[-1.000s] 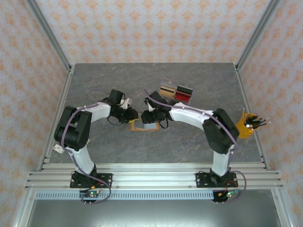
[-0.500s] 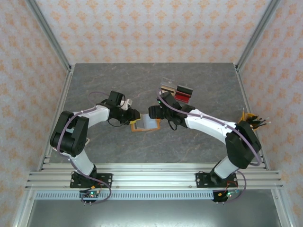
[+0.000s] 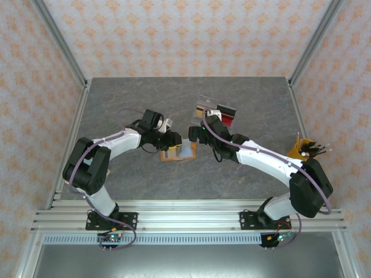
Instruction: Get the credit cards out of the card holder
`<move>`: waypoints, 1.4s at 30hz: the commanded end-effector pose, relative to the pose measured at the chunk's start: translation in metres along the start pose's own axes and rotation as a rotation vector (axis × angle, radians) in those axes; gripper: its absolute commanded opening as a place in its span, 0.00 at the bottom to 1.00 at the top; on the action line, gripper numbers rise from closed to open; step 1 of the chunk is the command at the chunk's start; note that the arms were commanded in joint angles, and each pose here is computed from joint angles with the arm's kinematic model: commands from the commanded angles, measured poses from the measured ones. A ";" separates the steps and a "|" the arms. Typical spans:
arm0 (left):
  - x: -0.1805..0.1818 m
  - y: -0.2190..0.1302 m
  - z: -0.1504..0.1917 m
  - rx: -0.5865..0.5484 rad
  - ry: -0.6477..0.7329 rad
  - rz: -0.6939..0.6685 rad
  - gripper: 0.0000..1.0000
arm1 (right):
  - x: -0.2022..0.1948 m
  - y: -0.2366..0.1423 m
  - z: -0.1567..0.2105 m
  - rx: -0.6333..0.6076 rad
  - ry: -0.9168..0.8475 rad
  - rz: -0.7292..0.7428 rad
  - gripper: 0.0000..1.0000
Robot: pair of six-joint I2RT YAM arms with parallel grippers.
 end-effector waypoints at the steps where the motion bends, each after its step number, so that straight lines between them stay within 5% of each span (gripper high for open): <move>1: -0.006 0.009 -0.008 -0.018 -0.011 0.004 0.35 | -0.009 -0.007 -0.006 -0.060 0.035 0.055 1.00; 13: 0.013 -0.015 -0.022 -0.117 -0.110 -0.133 0.36 | 0.003 0.008 0.001 0.059 0.030 -0.001 0.97; 18: 0.030 -0.031 -0.019 -0.168 -0.194 -0.188 0.38 | 0.023 0.021 0.008 0.169 0.021 -0.142 0.80; 29: 0.026 -0.021 -0.013 -0.142 -0.212 -0.110 0.34 | 0.042 0.069 0.031 0.375 0.100 -0.157 0.36; 42: 0.023 0.006 -0.012 -0.099 -0.197 -0.106 0.27 | 0.045 0.105 0.053 0.497 0.079 -0.084 0.21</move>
Point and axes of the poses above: each hand's point on the last joint's axis, 136 mm out from that joint toward the fingers, its own y axis out along the fingers, its own x axis along the line the jaws close on, z = x × y, the point moved 8 cm from there along -y, back along the fingers, and after that the axes turned 6 degrees about -y, right-handed, at the moved point
